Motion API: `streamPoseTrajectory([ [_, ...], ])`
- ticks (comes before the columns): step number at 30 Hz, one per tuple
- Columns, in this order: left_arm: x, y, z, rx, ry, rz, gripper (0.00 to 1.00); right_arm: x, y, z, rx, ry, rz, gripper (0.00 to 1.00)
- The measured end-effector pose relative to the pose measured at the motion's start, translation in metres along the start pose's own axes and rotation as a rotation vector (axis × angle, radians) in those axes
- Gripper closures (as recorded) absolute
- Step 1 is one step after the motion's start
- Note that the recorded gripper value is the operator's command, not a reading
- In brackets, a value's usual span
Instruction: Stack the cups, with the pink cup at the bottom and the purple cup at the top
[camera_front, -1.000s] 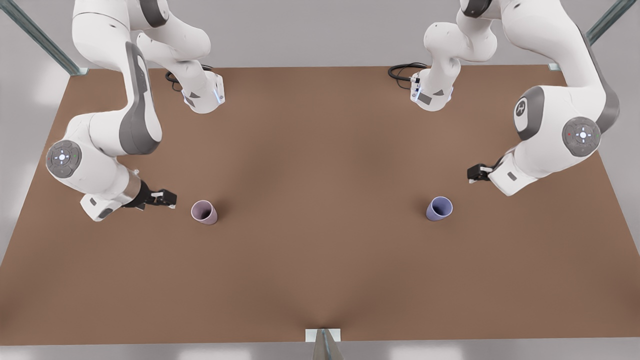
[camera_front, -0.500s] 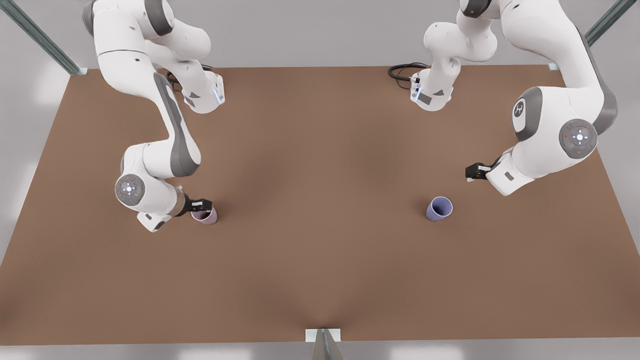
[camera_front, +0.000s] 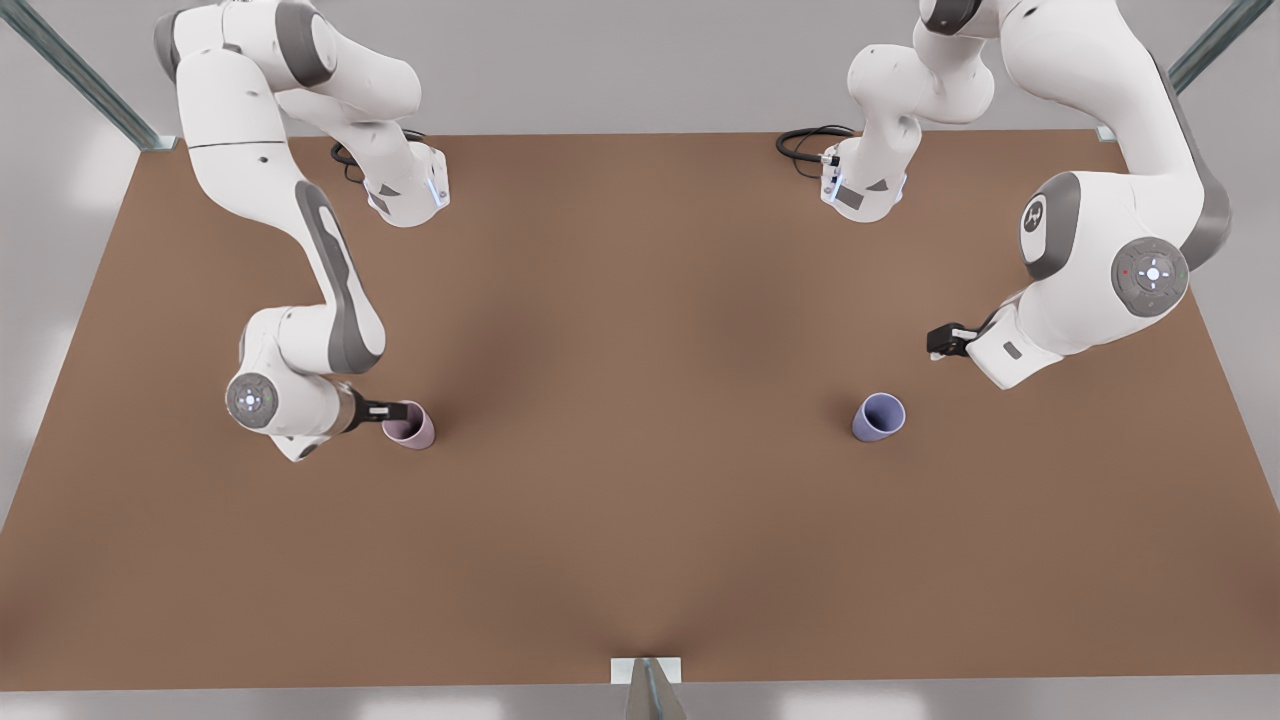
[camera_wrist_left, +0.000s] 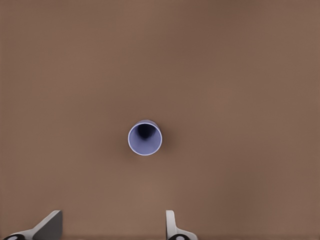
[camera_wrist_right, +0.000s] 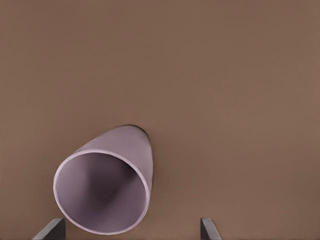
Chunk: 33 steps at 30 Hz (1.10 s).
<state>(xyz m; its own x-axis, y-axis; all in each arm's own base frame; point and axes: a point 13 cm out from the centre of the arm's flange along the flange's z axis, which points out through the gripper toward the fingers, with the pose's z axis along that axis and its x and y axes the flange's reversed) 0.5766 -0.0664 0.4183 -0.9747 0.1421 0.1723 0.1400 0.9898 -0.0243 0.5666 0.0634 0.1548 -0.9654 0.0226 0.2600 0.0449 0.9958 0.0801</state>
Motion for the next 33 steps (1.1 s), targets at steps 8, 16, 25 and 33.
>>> streamPoseTrajectory([
  [8,0.0,0.0,0.001,-0.001,0.002,0.001,0.0,-0.011,0.001,0.042,-0.02,0.01,-0.012,0.21],
  [16,-0.001,0.0,0.003,-0.001,0.005,0.001,0.0,-0.02,0.005,0.061,-0.034,0.0,-0.043,0.79],
  [25,-0.001,0.0,0.002,-0.002,0.003,0.002,0.0,-0.055,0.132,-0.038,-0.025,-0.152,-0.221,0.79],
  [33,-0.005,0.003,0.014,-0.016,0.021,0.0,0.0,-0.067,0.399,-0.041,-0.14,-0.208,-0.409,0.79],
])
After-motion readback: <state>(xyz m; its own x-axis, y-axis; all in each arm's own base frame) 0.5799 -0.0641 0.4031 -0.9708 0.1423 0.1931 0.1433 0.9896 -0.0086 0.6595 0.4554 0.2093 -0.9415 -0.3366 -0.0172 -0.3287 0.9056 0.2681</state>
